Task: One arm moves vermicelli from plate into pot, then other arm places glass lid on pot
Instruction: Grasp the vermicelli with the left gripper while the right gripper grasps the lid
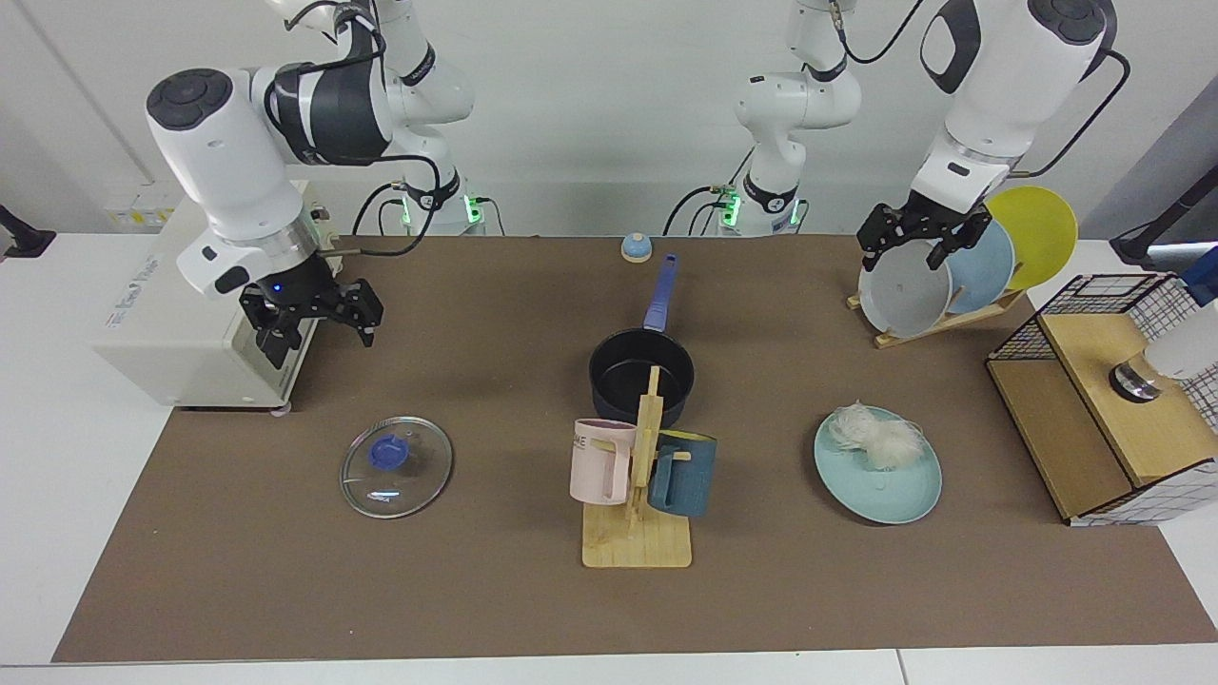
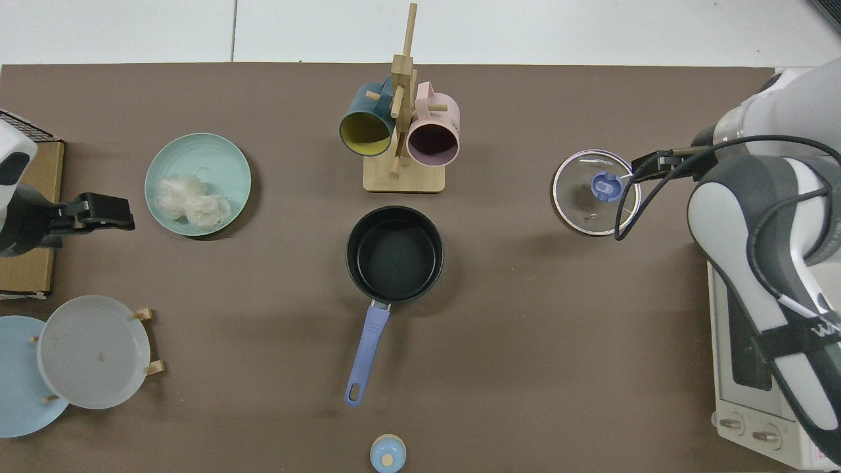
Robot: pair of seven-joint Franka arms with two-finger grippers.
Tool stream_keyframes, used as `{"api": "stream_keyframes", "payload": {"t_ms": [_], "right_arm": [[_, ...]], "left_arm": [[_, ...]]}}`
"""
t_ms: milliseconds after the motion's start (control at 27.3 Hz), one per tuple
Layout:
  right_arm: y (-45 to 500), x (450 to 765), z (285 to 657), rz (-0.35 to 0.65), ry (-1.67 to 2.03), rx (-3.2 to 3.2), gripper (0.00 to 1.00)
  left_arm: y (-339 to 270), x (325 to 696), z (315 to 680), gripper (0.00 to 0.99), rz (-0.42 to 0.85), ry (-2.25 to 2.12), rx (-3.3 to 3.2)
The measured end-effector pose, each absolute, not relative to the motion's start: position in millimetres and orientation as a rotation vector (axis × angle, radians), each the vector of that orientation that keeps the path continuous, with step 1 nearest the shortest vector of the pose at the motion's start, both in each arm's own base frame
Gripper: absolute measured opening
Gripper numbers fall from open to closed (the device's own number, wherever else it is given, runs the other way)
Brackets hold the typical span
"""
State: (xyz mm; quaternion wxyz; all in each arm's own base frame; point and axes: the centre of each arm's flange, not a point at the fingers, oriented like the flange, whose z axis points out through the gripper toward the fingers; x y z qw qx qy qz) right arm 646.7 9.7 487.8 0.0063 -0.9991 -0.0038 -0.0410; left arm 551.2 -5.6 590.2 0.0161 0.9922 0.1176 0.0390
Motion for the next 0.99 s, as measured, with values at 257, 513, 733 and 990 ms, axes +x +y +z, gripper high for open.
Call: {"api": "stream_keyframes", "payload": {"t_ms": [257, 513, 733, 990], "right_arm": [[20, 665, 442, -0.129, -0.034, -3.129, 1.00], [21, 678, 396, -0.104, -0.036, -3.133, 1.00], [32, 683, 367, -0.073, -0.061, -3.134, 1.00], [37, 689, 339, -0.092, -0.076, -3.139, 1.00]], "left_arm": [[9, 607, 513, 0.991, 0.175, 0.859, 2.958], [35, 636, 451, 0.991, 0.152, 1.338, 2.741], [27, 653, 386, 0.991, 0.090, 1.630, 2.583], [19, 659, 338, 0.991, 0.029, 1.730, 2.535]]}}
